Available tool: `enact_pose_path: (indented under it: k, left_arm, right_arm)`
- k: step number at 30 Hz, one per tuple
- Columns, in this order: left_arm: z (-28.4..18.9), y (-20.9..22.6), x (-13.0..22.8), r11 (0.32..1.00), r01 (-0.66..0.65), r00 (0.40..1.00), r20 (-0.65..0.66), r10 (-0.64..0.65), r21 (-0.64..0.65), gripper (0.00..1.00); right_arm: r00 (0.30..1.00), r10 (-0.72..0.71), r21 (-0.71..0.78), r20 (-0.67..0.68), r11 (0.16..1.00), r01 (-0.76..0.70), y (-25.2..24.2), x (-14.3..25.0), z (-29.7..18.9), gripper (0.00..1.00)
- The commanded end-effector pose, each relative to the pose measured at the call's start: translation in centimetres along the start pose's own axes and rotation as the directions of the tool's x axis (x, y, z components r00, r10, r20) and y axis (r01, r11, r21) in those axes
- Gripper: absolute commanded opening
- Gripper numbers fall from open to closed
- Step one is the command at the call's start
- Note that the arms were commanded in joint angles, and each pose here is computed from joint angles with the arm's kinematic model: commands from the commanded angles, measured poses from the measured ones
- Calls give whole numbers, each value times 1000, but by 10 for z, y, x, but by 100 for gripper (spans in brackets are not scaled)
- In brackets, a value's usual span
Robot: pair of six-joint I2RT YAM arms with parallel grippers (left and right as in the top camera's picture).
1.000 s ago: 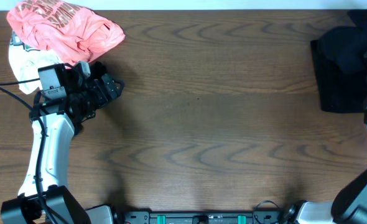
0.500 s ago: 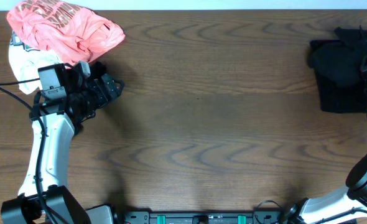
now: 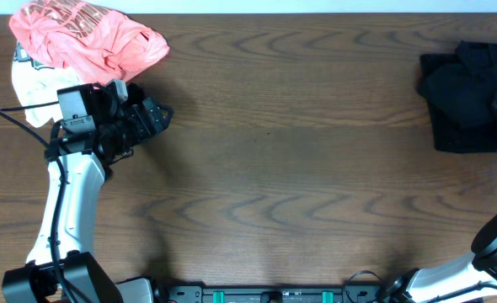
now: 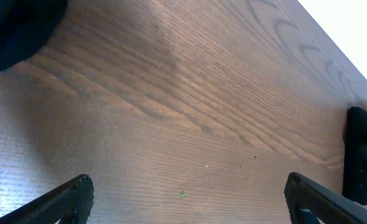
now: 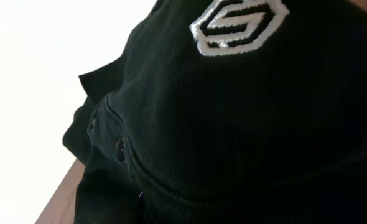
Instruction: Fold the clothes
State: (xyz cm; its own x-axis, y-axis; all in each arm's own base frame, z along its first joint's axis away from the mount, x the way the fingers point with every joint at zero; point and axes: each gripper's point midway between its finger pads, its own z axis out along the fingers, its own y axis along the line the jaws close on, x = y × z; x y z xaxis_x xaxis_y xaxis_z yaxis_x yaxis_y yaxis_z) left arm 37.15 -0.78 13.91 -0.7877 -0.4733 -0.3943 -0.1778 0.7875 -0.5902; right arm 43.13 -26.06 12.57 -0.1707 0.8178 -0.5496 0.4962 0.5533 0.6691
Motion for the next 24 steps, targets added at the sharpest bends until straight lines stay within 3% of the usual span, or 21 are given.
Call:
enact_pose_path:
  k: [1,3,4,10,21,23,24]
  left_arm:
    - [0,0,-3,1000,-30,999,10,30,-8,98]
    - [0,0,-3,1000,-30,999,10,31,-8,98]
    - [0,0,-3,1000,-30,999,10,30,-8,98]
    - [0,0,-3,1000,-30,999,10,30,-8,98]
    - [0,0,-4,999,-32,999,12,32,-8,98]
    - [0,0,-4,999,-32,999,12,32,-8,98]
    - [0,0,-4,999,-32,999,12,32,-8,98]
  right_arm:
    - [999,-28,13,31,1000,28,-2,-12,-5,61]
    - [999,-26,11,34,1000,26,-3,-14,-6,84]
    - [999,-28,3,39,1000,28,-3,-16,-7,87]
    - [996,-34,-28,79,999,36,6,-34,-26,91]
    - [978,-132,107,163,988,115,10,-64,-104,96]
    - [974,-163,75,160,985,153,22,-64,-110,89]
    - [972,-179,39,151,984,175,30,-61,-110,78]
